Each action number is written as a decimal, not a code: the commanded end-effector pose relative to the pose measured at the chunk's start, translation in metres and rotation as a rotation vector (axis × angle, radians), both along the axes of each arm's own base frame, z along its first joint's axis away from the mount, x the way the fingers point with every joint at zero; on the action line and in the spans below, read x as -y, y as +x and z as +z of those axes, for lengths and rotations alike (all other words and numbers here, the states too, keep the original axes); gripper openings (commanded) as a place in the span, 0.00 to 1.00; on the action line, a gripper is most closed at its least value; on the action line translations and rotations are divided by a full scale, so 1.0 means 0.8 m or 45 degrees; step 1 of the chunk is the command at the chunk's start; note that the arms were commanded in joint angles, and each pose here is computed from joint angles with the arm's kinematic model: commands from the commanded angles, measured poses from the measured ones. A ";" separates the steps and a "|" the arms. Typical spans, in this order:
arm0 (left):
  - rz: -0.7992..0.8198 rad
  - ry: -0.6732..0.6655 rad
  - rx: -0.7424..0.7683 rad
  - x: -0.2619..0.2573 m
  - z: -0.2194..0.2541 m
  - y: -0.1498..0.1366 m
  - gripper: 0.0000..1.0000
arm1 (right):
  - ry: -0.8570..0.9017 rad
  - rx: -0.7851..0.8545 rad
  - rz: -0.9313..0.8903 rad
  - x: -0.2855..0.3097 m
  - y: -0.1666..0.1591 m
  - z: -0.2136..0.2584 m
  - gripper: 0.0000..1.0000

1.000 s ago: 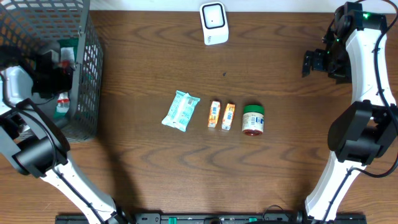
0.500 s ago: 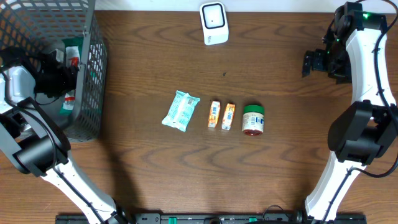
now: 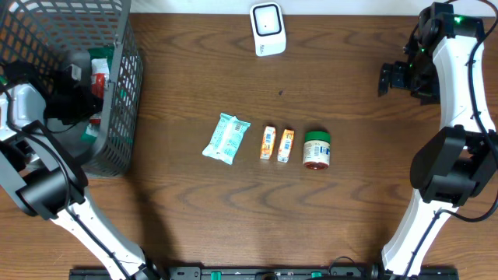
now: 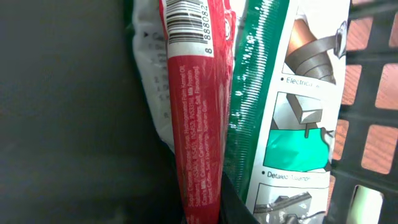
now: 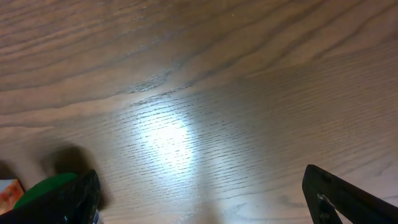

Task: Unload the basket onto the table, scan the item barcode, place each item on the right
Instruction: 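Grasp a red stick packet in the basket with the left gripper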

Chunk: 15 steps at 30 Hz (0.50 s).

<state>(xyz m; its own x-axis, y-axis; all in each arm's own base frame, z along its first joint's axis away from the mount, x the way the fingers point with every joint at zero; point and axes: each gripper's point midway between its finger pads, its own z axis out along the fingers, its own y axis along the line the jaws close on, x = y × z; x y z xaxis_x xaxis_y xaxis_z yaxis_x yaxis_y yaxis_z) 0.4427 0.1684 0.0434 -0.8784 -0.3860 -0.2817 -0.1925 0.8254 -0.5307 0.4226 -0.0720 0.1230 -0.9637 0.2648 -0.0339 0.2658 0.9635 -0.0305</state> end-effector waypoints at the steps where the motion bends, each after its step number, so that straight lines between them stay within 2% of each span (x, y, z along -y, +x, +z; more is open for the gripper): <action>1: 0.092 0.073 0.195 -0.025 0.098 0.015 0.07 | -0.010 0.010 0.007 0.002 0.003 0.003 0.99; 8: 0.208 0.249 0.412 -0.044 0.214 0.011 0.07 | -0.010 0.010 0.007 0.002 0.003 0.003 0.99; 9: 0.238 0.302 0.472 -0.046 0.246 0.008 0.07 | -0.010 0.010 0.007 0.002 0.003 0.003 0.99; 15: 0.254 0.438 0.695 -0.032 0.349 -0.015 0.07 | -0.010 0.010 0.007 0.002 0.003 0.003 0.99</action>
<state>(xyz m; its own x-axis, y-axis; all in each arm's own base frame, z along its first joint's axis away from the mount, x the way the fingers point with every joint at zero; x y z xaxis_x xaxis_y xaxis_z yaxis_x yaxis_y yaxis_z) 0.4412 0.1985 0.2800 -0.5651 -0.3592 -0.7427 -0.1362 0.9285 -0.3454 0.4225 -0.0720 0.1230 -0.9638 0.2645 -0.0335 0.2655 0.9636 -0.0305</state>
